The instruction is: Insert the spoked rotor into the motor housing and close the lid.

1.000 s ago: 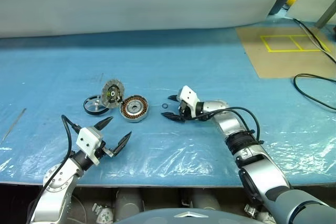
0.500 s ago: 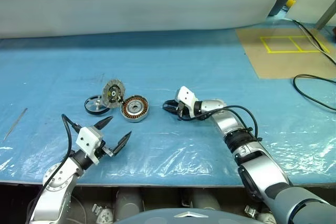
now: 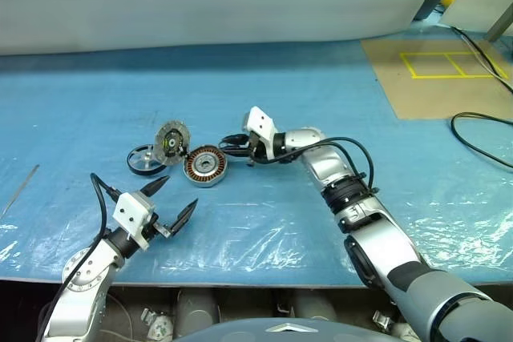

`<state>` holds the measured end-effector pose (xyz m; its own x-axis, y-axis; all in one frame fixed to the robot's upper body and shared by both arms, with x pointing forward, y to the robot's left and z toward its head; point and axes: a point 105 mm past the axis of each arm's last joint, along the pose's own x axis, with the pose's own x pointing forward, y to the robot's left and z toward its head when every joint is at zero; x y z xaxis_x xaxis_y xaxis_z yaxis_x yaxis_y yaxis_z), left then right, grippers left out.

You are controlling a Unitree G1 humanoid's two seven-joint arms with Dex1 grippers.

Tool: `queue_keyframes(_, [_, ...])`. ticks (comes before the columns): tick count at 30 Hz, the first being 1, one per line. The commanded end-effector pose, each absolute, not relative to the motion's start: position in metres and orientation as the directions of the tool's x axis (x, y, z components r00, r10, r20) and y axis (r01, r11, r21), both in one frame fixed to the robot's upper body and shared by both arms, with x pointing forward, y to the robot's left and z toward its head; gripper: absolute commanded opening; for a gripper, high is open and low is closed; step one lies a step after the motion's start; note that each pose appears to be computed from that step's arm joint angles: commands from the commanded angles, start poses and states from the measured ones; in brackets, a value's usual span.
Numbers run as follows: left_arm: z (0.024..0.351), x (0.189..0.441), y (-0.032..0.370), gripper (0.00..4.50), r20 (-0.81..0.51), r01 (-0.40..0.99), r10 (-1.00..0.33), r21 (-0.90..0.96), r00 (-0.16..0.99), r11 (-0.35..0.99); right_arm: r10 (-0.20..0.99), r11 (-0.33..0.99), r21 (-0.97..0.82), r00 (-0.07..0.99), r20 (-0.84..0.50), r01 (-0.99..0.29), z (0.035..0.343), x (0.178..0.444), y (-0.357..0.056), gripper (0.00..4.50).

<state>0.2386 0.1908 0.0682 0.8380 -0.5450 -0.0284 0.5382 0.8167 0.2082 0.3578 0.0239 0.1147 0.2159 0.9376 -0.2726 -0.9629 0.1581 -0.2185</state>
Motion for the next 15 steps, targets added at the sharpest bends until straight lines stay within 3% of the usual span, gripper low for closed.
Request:
queue_keyframes(1, [0.076,0.238,0.194,4.5,-0.003,0.522,-0.536,0.23,0.844,0.821,0.94,0.094,-0.264,0.173,-0.294,-0.96,0.121,0.354,0.041,0.62])
queue_keyframes(7, [0.077,0.237,0.193,4.5,0.0,0.518,-0.532,0.23,0.847,0.824,0.931,0.039,-0.263,0.13,-0.34,-0.964,0.114,0.347,0.06,0.62])
queue_keyframes(15, [0.079,0.235,0.194,4.5,0.011,0.504,-0.52,0.233,0.854,0.832,0.911,0.044,-0.283,0.155,-0.383,-0.958,0.107,0.355,0.061,0.62])
